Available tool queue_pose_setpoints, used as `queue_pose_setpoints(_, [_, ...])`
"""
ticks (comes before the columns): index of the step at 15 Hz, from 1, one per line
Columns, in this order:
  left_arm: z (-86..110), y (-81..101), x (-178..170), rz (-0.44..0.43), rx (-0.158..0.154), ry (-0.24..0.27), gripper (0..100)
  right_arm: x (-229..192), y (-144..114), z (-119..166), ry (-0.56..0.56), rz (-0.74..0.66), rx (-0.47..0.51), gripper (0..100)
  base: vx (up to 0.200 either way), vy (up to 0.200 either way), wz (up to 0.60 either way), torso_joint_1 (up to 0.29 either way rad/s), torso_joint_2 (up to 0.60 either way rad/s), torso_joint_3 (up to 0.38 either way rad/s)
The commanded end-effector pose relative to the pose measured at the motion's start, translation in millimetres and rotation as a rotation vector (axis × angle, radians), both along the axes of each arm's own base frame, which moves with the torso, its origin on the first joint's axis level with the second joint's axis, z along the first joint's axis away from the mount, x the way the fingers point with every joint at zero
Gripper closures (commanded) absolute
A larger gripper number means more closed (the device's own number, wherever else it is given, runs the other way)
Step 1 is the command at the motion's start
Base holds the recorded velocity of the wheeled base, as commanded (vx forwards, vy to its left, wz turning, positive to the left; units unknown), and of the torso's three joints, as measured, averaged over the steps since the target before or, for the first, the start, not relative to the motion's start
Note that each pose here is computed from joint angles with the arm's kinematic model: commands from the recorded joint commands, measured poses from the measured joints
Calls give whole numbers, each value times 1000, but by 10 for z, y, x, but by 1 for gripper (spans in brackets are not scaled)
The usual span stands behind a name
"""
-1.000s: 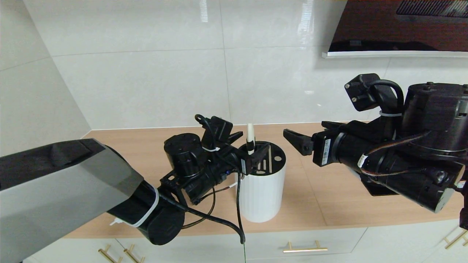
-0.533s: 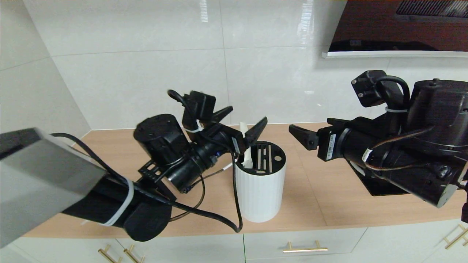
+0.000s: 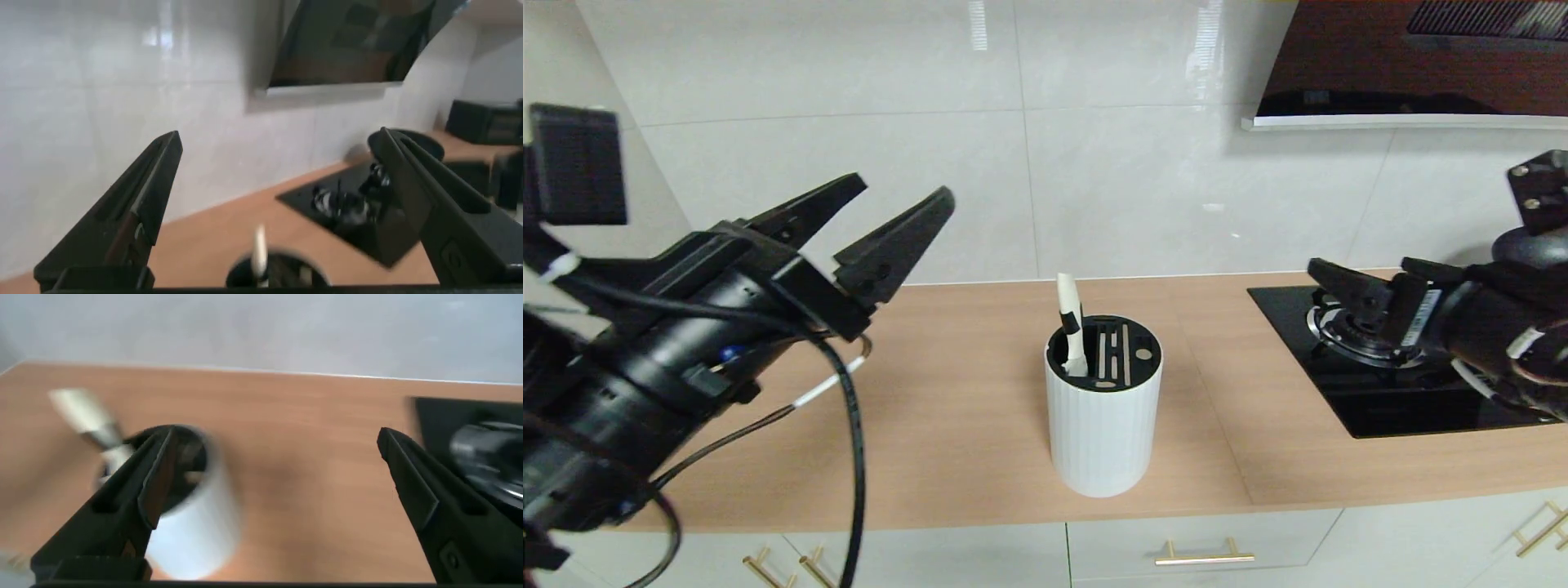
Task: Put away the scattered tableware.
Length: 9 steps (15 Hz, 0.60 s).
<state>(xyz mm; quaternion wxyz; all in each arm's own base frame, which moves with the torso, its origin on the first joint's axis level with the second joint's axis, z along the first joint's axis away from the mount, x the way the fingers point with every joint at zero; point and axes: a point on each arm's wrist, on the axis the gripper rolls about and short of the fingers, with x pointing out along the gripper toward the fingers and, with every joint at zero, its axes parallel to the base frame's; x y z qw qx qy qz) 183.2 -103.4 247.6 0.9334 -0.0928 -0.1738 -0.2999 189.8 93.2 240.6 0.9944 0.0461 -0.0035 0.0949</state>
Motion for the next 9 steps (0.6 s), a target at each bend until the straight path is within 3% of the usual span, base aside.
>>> queue_pose_setpoints(1, [-62, 533, -683, 109, -1, 3, 0, -501, -519, 42, -109, -149, 35, 0, 0, 0, 0, 0, 0, 0])
queue_pose_setpoints(2, [-77, 588, -778, 121, 0, 9, 0, -575, -581, 51, -129, -169, 35, 0, 0, 0, 0, 0, 0, 0])
queue_pose_setpoints(3, [-135, 741, -1124, 137, 9, 32, 0, -825, -750, 25, -183, -219, 27, 0, 0, 0, 0, 0, 0, 0])
queue_pose_setpoints(6, [-438, 1012, -1839, 152, 55, 135, 0, -1384, -897, -138, -317, -261, -100, 0, 0, 0, 0, 0, 0, 0])
queue_pose_setpoints(7, [-526, 1064, -2010, 196, 45, 157, 0, -1539, -920, -181, -347, -267, -123, 0, 0, 0, 0, 0, 0, 0])
queue_pose_setpoints(8, [-614, 1096, -2149, 201, 9, 163, 0, -1688, -944, -210, -359, -270, -121, 0, 0, 0, 0, 0, 0, 0])
queue_pose_setpoints(9, [-667, 1112, -2253, 208, -10, 139, 0, -1814, -963, -222, -365, -273, -119, 0, 0, 0, 0, 0, 0, 0])
